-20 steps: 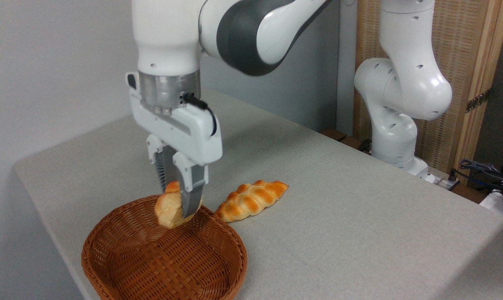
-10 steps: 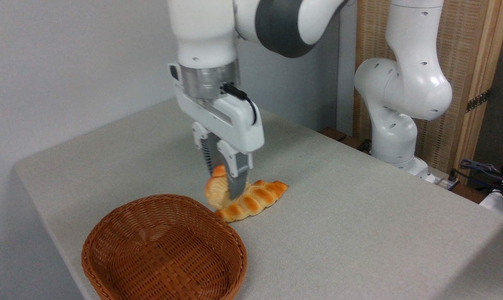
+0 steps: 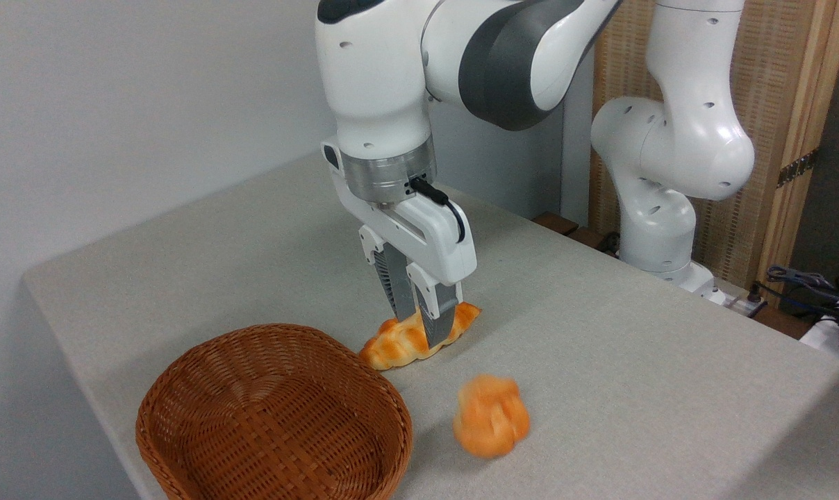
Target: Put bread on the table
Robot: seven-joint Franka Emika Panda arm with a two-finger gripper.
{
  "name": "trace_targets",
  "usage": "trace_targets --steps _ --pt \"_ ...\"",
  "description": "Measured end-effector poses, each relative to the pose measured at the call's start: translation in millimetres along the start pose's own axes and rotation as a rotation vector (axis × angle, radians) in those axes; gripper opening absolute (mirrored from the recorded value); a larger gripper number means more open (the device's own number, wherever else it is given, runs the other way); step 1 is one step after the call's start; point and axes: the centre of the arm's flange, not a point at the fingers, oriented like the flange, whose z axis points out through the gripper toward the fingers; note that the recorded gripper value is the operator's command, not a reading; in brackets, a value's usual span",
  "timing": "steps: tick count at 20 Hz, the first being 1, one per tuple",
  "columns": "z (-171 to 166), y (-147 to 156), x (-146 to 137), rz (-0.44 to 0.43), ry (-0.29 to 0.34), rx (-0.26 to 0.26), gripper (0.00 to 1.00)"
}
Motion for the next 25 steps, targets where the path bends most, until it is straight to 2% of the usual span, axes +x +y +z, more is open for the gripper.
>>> trace_targets --steps 10,13,19,25 --pt "-0.4 1.1 1.8 0.004 0.002 0.003 1.00" --pt "-14.9 -0.1 7.1 0.010 0.030 0.034 1.00" --pt "-68.3 10.7 32.3 0.038 0.101 0.122 1.00" --pt "-80.4 24.4 49.1 -0.035 0.122 0.138 1.00"
